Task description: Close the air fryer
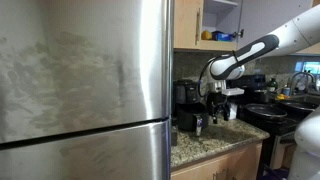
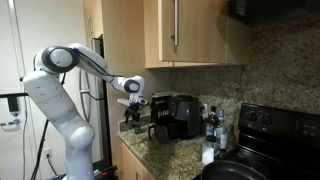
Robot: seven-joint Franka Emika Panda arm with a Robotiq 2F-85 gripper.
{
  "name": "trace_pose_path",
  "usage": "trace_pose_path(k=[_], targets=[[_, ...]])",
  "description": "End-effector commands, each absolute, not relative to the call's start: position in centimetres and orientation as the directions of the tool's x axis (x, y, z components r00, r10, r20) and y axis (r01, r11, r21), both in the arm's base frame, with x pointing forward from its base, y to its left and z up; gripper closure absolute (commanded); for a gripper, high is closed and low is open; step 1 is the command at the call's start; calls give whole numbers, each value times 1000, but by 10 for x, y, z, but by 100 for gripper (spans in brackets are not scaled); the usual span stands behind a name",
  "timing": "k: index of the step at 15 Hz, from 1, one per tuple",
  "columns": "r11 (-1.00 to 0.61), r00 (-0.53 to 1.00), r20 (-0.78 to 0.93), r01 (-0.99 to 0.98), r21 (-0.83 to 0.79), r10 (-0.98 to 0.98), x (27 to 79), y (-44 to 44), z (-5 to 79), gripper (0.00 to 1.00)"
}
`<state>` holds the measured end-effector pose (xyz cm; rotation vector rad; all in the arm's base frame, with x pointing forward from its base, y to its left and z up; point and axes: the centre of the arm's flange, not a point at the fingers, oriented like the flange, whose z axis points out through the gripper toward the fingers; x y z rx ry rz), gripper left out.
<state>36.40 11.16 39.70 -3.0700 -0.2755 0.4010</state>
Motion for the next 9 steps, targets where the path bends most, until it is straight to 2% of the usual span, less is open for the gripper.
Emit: trace_pose_path(k=[1, 4, 9], targets=[[-984, 951, -252, 171, -56, 179, 364, 112, 397, 0], [-984, 951, -252, 171, -56, 179, 364, 112, 397, 0], [-994, 990, 88, 107, -8, 106, 419, 70, 387, 0]])
